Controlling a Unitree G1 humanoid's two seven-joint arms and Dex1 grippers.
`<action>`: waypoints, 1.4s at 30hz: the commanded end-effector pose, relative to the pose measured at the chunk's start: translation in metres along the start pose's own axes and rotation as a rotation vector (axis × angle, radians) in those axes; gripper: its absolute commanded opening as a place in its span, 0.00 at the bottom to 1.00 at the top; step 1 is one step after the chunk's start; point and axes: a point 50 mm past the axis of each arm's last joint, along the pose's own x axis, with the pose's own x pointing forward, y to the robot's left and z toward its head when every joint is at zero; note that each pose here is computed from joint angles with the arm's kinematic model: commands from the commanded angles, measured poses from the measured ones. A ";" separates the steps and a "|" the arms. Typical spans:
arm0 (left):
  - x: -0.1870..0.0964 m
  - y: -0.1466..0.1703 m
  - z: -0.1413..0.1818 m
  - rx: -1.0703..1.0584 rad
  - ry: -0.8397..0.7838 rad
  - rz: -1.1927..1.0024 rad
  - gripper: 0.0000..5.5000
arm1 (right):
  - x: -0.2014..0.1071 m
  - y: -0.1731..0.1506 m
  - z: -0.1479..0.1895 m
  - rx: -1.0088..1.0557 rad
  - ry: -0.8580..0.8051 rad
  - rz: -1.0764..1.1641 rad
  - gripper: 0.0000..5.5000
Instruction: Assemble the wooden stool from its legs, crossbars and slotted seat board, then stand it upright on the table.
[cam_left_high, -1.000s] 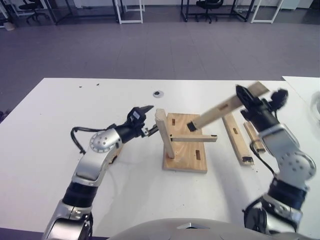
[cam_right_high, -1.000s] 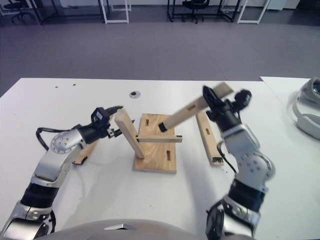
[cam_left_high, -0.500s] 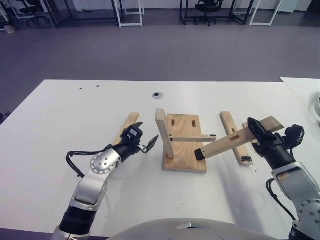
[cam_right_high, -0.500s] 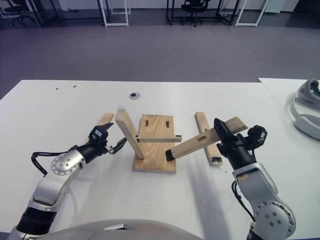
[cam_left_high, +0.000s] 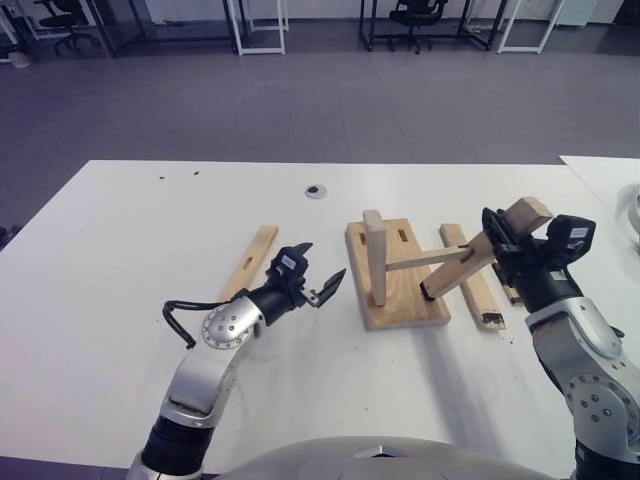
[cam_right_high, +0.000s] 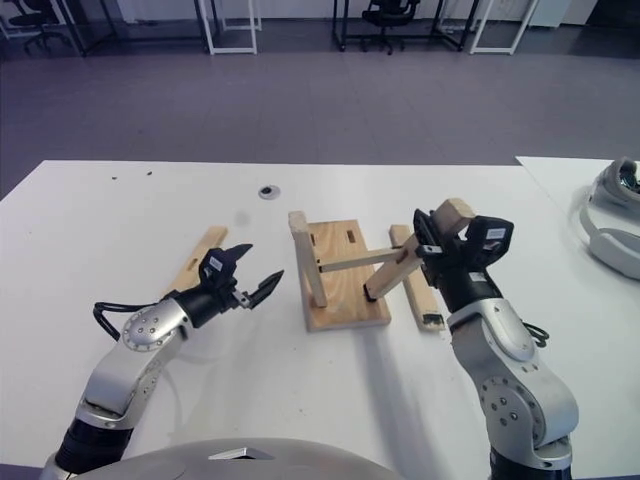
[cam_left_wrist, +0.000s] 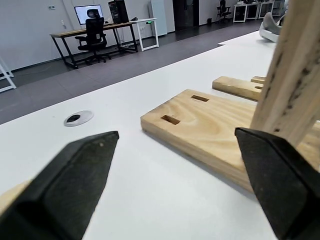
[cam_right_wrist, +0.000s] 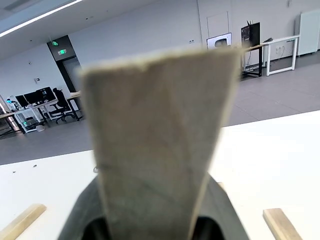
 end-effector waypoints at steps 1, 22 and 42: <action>0.014 -0.010 0.017 -0.031 -0.060 -0.039 0.78 | 0.007 -0.003 -0.035 -0.025 0.220 -0.019 0.19; 0.043 -0.043 0.036 -0.072 -0.097 -0.047 0.78 | 0.009 0.039 -0.048 -0.193 0.426 0.304 0.54; 0.011 0.038 0.171 0.045 -0.569 -0.085 0.78 | 0.046 0.023 0.126 0.085 -0.335 0.634 0.54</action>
